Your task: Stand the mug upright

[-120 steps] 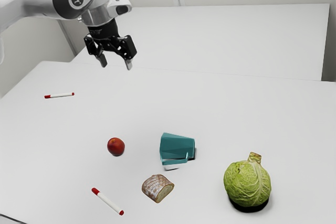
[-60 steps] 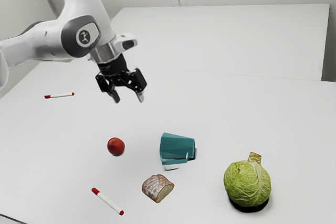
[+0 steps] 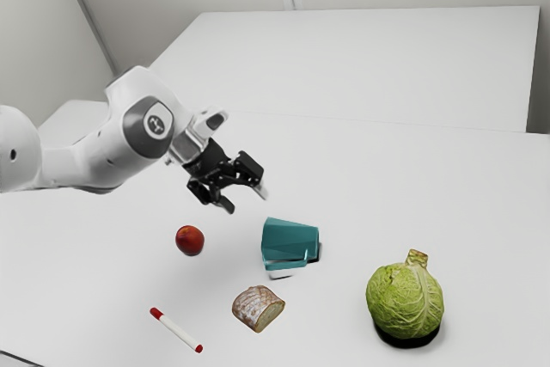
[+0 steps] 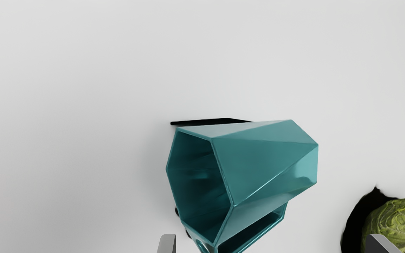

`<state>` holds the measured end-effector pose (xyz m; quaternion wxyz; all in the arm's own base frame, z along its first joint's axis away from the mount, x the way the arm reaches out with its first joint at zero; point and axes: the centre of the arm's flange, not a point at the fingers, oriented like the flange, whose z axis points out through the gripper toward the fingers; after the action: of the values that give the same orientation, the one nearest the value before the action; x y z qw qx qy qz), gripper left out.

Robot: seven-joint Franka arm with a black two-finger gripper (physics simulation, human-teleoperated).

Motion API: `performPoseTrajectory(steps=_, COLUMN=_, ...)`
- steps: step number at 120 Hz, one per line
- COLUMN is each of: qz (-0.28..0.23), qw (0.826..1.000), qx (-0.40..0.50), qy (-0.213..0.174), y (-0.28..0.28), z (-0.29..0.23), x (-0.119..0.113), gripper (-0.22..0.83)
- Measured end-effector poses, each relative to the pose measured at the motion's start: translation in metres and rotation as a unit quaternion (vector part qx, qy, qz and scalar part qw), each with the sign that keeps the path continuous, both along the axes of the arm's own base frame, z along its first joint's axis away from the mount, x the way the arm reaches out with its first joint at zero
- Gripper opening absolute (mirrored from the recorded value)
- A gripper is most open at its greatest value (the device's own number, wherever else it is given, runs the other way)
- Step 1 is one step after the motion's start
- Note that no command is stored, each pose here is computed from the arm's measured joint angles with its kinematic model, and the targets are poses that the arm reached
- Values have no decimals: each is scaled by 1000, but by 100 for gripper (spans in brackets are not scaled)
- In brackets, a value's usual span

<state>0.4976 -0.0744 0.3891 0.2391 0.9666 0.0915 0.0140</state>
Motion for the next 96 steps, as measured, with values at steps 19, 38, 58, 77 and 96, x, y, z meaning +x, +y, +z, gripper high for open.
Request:
performPoseTrajectory(steps=19, qz=21, qw=999, qx=-33, qy=-4, y=4, z=-27, x=-4, gripper=60)
performPoseTrajectory(steps=38, qz=43, qw=997, qx=-66, qy=0, y=9, z=-57, x=-12, gripper=60)
performPoseTrajectory(steps=58, qz=64, qw=992, qx=-105, qy=-4, y=13, z=-78, x=-18, gripper=60)
performPoseTrajectory(steps=77, qz=85, qw=985, qx=-147, qy=-24, y=15, z=-90, x=-24, gripper=60)
performPoseTrajectory(steps=96, qz=93, qw=979, qx=-177, qy=-51, y=17, z=-100, x=-27, gripper=60)
